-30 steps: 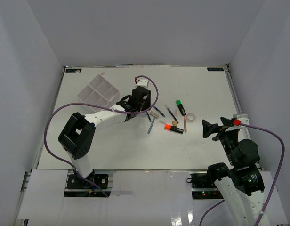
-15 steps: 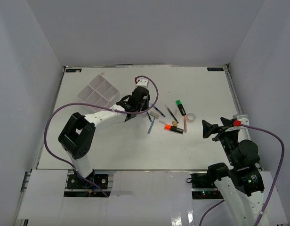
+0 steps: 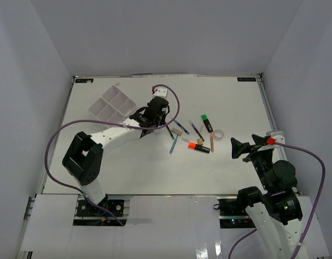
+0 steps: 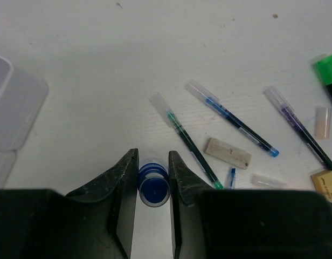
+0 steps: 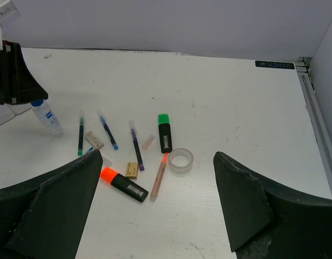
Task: Sort the stationery into containers
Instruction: Pick up the stationery from the center of the board, then place the stationery in the storage box.
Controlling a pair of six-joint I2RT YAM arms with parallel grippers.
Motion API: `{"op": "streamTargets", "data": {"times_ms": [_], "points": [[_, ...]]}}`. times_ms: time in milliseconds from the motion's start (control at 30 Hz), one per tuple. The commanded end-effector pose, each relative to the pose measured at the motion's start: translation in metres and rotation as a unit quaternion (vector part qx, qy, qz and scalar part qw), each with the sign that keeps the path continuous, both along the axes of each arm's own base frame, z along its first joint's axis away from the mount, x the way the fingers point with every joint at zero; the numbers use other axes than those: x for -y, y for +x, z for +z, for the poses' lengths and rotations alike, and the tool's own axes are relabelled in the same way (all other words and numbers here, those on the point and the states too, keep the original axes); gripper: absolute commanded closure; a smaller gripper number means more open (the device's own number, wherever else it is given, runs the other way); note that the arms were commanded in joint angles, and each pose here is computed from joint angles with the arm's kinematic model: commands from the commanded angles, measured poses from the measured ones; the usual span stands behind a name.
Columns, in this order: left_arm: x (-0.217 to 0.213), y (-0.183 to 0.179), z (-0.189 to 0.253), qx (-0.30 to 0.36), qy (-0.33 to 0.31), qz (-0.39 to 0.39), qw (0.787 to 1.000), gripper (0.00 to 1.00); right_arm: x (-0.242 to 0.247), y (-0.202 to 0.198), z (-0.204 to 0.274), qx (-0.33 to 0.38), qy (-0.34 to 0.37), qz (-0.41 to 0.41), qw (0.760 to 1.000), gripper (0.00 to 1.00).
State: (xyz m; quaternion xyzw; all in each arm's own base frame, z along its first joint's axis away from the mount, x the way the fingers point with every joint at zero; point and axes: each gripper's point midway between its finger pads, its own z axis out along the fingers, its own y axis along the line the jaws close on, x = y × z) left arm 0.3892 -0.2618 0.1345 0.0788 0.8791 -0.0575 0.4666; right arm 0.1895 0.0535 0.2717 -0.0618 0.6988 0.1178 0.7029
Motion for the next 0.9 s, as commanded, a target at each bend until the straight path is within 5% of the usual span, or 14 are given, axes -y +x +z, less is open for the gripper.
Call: {"op": "streamTargets", "data": {"times_ms": [0,333,867], "points": [[-0.032,0.025,0.099,0.102,-0.002,0.046,0.994,0.94,-0.004,-0.002,0.013,0.028,0.005,0.011,1.0,0.1],[-0.161,0.096,0.188,0.176,-0.011,0.158,0.972,0.93,-0.009,-0.003,0.014,0.035,0.006,0.027,0.999,0.1],[-0.235,0.143,0.146,0.133,-0.034,0.223,0.965,0.94,-0.014,-0.007,0.012,0.047,0.009,0.045,0.998,0.1]]}}
